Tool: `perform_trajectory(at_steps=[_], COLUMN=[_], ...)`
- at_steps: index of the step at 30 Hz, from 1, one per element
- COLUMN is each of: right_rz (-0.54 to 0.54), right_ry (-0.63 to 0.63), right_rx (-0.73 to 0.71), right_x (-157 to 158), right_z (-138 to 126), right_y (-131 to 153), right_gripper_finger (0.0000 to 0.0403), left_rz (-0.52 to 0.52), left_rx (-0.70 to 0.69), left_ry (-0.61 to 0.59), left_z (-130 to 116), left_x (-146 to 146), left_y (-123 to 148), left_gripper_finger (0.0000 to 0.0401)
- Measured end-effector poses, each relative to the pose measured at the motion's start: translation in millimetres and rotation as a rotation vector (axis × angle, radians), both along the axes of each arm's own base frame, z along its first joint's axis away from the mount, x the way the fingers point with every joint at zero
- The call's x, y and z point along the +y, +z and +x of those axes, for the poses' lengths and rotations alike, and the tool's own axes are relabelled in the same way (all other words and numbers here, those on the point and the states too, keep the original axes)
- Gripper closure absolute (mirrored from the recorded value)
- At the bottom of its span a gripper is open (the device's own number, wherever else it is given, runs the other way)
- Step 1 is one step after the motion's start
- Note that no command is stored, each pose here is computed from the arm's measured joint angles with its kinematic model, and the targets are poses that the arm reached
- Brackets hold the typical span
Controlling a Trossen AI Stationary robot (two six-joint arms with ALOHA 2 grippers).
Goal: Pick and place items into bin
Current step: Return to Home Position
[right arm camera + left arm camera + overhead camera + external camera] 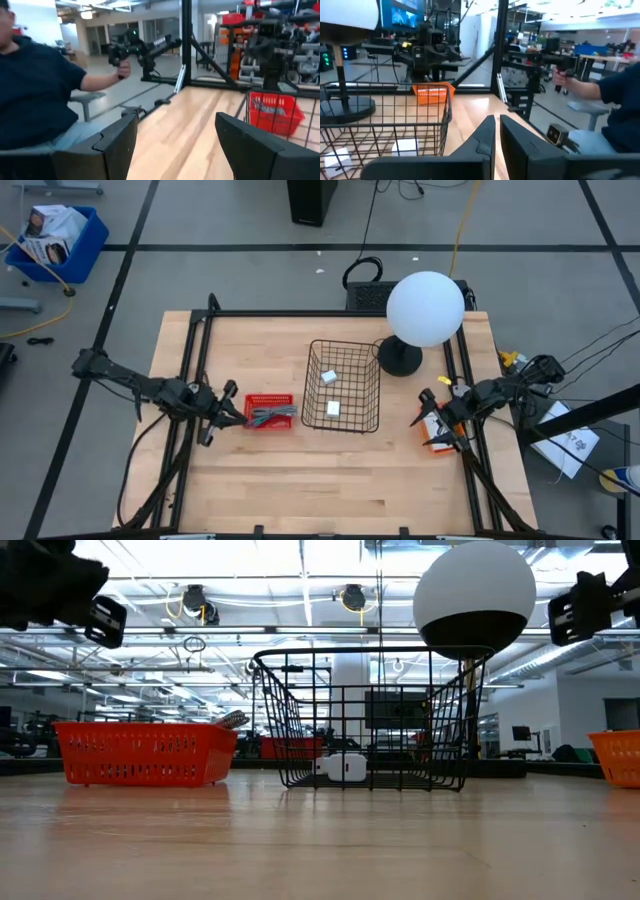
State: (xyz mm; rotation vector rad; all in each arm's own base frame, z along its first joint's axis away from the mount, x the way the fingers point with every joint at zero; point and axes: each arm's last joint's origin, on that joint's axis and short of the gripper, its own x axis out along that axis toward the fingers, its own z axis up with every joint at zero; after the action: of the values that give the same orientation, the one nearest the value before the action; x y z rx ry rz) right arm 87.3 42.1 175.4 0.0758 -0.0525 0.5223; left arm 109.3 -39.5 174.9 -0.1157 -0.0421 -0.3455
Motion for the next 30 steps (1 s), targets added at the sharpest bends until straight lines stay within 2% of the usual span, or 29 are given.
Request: perform_trajectory(at_steps=[4,10,13,30], right_rz=[-0.031,-0.114,-0.127,-0.127], right_ry=[-0.016,-0.152,-0.192,-0.192], right_rx=[0.012,-0.009,-0.015,-0.015], right_x=[-1,-4,-5,-5], right_z=[0,2,3,3], right_y=[-3,-4,-4,-4], right_gripper_finger=[0.0141,0.0143,0.0141,0.0141], left_rz=[0.049,0.189,0.184,0.165], left_rx=[0.051,0.145,0.161,0.164], left_ry=[0.0,0.001,0.019,0.026], left_z=[-1,-2,-2,-2], left_x=[0,1,1,2], left_y=[-6,-19,-21,-20], left_gripper_finger=[0.037,0.037,0.037,0.037])
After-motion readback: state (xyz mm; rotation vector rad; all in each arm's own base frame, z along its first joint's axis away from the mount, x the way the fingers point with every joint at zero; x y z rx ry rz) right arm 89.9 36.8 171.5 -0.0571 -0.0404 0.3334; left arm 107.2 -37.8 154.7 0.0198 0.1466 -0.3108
